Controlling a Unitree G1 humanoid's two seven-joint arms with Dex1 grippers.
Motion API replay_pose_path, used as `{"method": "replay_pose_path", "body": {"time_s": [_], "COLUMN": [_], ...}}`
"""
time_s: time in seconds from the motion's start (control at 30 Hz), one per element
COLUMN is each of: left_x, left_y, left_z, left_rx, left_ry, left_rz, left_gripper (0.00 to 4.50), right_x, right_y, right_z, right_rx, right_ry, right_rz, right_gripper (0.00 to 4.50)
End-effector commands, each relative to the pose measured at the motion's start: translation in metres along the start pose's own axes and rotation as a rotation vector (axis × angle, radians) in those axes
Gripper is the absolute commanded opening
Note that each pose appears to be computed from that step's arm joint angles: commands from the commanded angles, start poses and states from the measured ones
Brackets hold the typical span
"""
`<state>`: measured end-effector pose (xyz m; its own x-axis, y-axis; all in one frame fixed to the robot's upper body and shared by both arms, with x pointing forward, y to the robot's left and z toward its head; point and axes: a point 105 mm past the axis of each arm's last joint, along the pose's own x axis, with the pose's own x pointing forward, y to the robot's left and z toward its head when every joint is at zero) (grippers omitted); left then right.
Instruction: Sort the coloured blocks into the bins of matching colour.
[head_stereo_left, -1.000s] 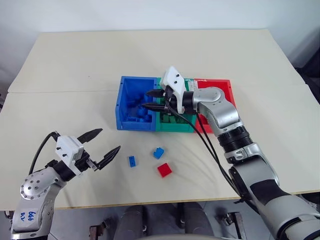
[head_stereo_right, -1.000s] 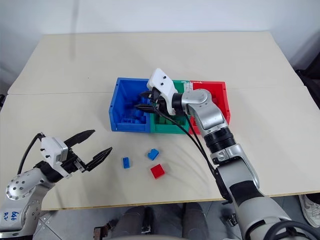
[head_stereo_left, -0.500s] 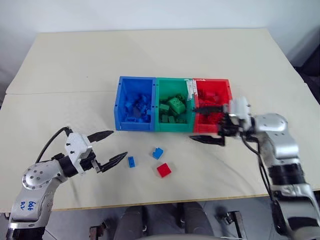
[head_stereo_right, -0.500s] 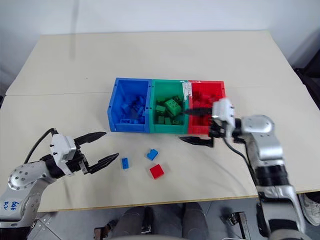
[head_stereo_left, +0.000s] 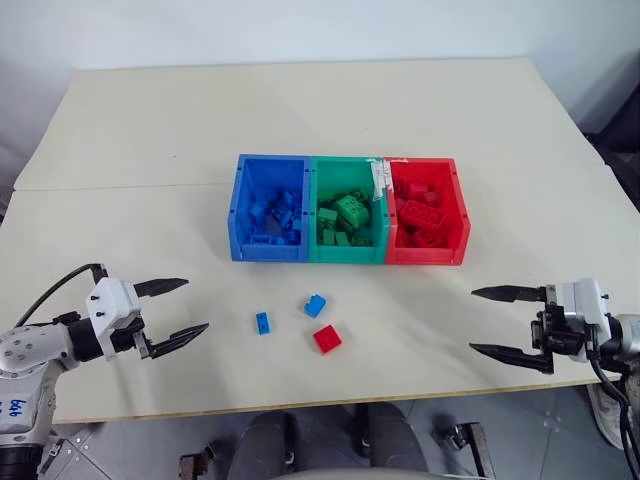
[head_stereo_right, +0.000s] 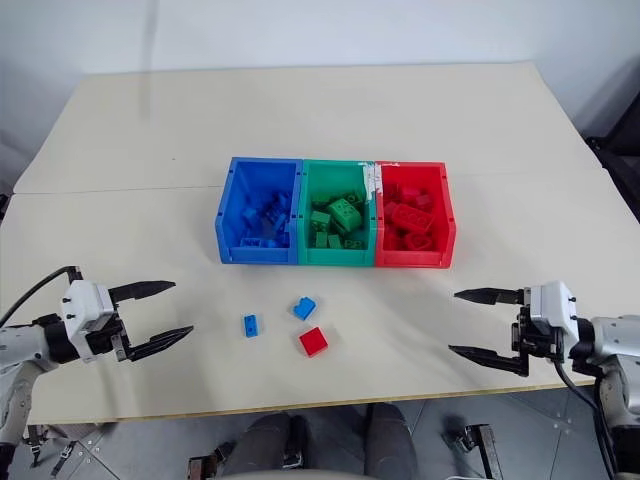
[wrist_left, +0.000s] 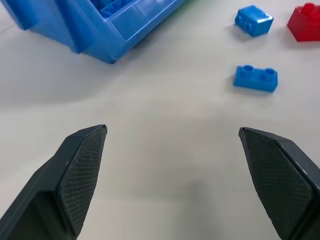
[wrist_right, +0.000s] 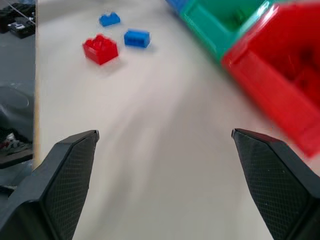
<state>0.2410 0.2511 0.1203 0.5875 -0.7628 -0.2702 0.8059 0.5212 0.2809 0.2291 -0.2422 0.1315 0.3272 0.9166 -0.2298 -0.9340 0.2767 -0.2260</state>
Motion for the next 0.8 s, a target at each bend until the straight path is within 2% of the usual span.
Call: {"method": "replay_pose_path", "body": {"time_s": [0.03,0.27,0.43,0.57,0.67,0.8], "left_x": [0.009,0.057,0.083,0.111,0.13,0.146], "left_y": [-0.016,-0.069,-0.093,-0.102,-0.109,-0.111], "left_z": [0.018,0.062,0.063,0.052,0.055,0.051], "left_rx": [-0.011,0.0,0.04,0.052,0.032,0.015], "left_ry": [-0.063,-0.128,-0.095,-0.037,-0.056,-0.021], "left_rz": [-0.086,-0.405,-0.551,-0.567,-0.543,-0.455], "left_gripper": [4.5,4.5,4.5,4.5,4.5,4.5], "right_x": [0.001,0.009,0.019,0.028,0.03,0.033], "right_y": [0.003,0.0,0.001,0.002,0.003,0.006], "right_z": [0.018,0.026,0.034,0.041,0.043,0.046], "right_rx": [-0.056,-0.057,-0.072,-0.083,-0.087,-0.089], "right_ry": [-0.034,-0.051,-0.07,-0.088,-0.094,-0.099], "right_rz": [0.023,0.029,0.063,0.079,0.074,0.066], "right_gripper": [4.45,4.45,4.45,4.45,4.45,4.45]}}
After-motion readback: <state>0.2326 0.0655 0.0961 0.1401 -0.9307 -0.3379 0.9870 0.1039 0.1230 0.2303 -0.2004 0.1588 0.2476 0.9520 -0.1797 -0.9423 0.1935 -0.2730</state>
